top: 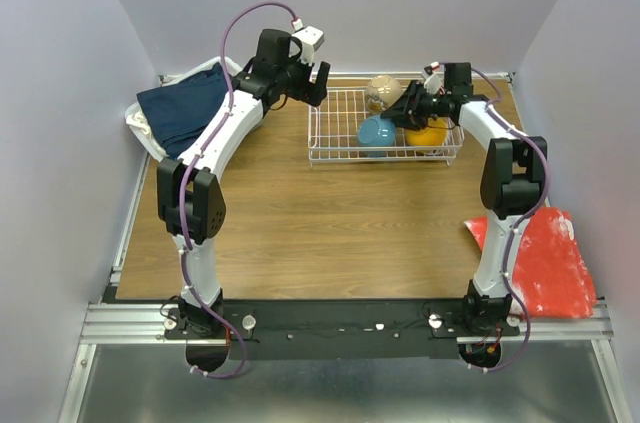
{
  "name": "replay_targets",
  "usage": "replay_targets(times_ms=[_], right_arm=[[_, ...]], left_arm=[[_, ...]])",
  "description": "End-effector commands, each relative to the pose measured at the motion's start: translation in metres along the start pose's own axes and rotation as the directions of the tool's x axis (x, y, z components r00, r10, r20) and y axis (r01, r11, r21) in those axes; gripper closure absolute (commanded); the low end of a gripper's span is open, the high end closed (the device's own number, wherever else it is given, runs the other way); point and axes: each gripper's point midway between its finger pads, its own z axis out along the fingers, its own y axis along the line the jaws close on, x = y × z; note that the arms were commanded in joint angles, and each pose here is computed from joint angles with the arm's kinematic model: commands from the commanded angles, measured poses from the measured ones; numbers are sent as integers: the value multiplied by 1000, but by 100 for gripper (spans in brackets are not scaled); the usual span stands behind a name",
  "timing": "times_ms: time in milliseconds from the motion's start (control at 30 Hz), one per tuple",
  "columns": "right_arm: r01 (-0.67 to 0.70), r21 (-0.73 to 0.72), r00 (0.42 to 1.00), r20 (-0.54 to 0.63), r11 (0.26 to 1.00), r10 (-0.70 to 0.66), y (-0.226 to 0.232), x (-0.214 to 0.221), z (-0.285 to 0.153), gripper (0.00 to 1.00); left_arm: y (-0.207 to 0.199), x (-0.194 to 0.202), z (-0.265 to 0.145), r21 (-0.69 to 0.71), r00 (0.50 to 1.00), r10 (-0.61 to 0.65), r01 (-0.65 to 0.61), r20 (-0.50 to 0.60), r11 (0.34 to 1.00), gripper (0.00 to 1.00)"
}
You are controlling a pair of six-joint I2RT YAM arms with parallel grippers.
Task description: Load the bowls into the dish rack
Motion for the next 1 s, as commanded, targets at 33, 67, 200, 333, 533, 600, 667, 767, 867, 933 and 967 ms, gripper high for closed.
replay_targets(times_ms=[33, 67, 200, 333, 533, 600, 667, 767, 867, 933, 967], right_arm=[[142, 160, 986, 60, 977, -153, 7, -18, -26, 48], [166, 171, 981, 72, 971, -180, 12, -21, -30, 48], [224, 202, 964, 101, 954, -248, 18, -30, -39, 48], [297, 205, 934, 138, 933, -328, 36, -41, -50, 48], [461, 275, 832, 197, 844, -518, 67, -60, -81, 44], [486, 300, 807, 205, 821, -553, 68, -60, -88, 27], [486, 371, 774, 238, 792, -586, 76, -67, -105, 0], [393, 574, 722, 292, 719, -628, 64, -87, -140, 0], [216, 764, 673, 335, 608, -660, 37, -101, -182, 0], [159, 831, 631, 329, 533, -702, 30, -95, -208, 0], [151, 847, 621, 320, 510, -715, 28, -92, -215, 0]], left_arm=[[-9, -12, 0, 34, 999, 0, -2, 49, 999, 6], [-8, -10, 0, 32, 999, -3, 1, 46, 1000, 6], [-9, -10, 0, 31, 999, -3, 1, 55, 1000, 6], [-8, -12, 0, 29, 998, -1, 0, 62, 1000, 6], [-5, -20, -3, 10, 997, 15, -16, 79, 1000, 6], [-1, -25, -7, -14, 995, 34, -33, 89, 999, 6], [2, -28, -12, -38, 995, 45, -41, 95, 998, 5], [10, -31, -21, -88, 993, 71, -62, 96, 994, 1], [18, -32, -32, -143, 991, 98, -84, 95, 986, 1], [24, -33, -39, -185, 989, 112, -93, 92, 978, 1], [25, -28, -41, -194, 991, 112, -95, 79, 976, 1]])
